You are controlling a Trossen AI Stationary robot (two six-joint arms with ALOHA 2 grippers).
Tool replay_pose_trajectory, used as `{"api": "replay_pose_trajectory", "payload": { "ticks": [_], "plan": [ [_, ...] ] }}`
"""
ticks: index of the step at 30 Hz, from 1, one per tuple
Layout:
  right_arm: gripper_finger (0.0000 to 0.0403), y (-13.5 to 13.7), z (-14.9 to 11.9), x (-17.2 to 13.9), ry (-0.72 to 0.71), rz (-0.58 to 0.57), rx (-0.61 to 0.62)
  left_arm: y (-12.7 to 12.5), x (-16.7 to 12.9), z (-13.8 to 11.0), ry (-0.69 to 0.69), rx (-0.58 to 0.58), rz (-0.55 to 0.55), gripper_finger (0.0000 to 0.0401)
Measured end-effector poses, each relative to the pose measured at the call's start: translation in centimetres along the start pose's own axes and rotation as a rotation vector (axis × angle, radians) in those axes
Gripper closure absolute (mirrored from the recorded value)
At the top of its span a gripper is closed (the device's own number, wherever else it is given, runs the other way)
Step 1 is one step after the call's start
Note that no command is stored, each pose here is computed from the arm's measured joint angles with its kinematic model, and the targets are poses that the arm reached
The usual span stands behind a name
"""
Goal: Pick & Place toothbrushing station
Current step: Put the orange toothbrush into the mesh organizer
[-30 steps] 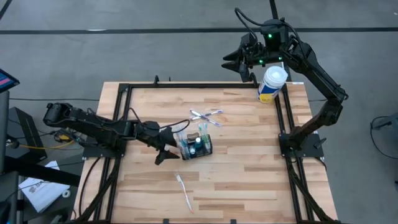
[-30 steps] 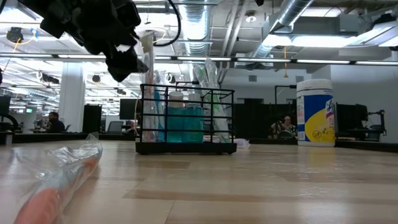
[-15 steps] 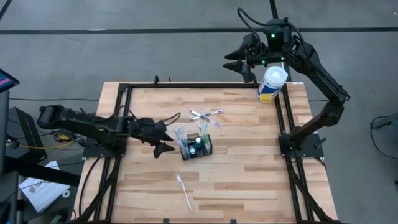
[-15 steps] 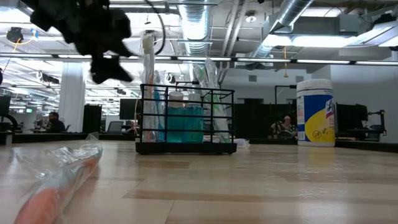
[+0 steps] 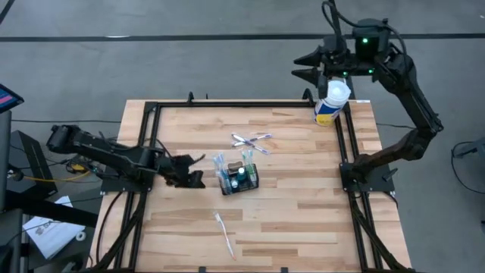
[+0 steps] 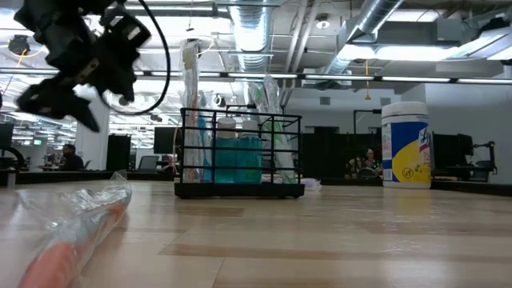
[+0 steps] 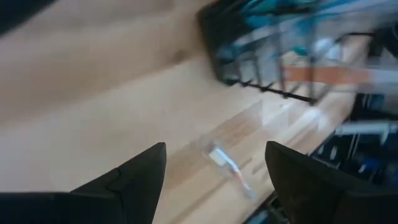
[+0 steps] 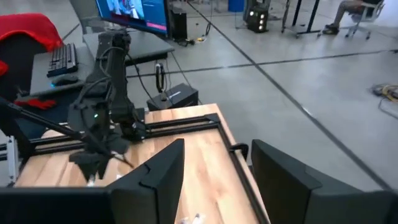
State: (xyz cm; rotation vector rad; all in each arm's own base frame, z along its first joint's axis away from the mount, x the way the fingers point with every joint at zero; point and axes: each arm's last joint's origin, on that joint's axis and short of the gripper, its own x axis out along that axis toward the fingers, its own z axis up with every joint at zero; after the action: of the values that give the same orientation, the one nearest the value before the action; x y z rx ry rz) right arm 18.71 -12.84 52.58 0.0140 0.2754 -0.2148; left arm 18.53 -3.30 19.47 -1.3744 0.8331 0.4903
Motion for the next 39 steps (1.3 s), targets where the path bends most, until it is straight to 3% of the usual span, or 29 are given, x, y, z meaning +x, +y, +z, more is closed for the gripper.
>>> {"api": "replay_pose_trajectory", "payload": {
  "ticks": [6, 13, 24, 39],
  "plan": [
    [0.0224, -0.1, -0.2, -1.5, 0.015, -0.028, -0.065, -1.2, 3.1, -2.3, 0.08, -0.233, -0.041, 0.0132],
    [0.0219, -0.6, -0.9, -2.7, 0.052, -0.006, -0.13, -1.1, 5.8, -4.3, 0.016, -0.406, -0.056, 0.0132],
    [0.0224, -1.0, -0.9, -4.0, 0.021, 0.03, -0.095, -2.2, 6.2, -5.2, -0.005, -0.441, -0.122, 0.0132],
    [0.0228, -1.1, -0.5, -3.9, -0.017, 0.031, -0.063, -1.1, 8.6, -5.6, 0.052, -0.48, -0.008, 0.0132]
  ]
}}
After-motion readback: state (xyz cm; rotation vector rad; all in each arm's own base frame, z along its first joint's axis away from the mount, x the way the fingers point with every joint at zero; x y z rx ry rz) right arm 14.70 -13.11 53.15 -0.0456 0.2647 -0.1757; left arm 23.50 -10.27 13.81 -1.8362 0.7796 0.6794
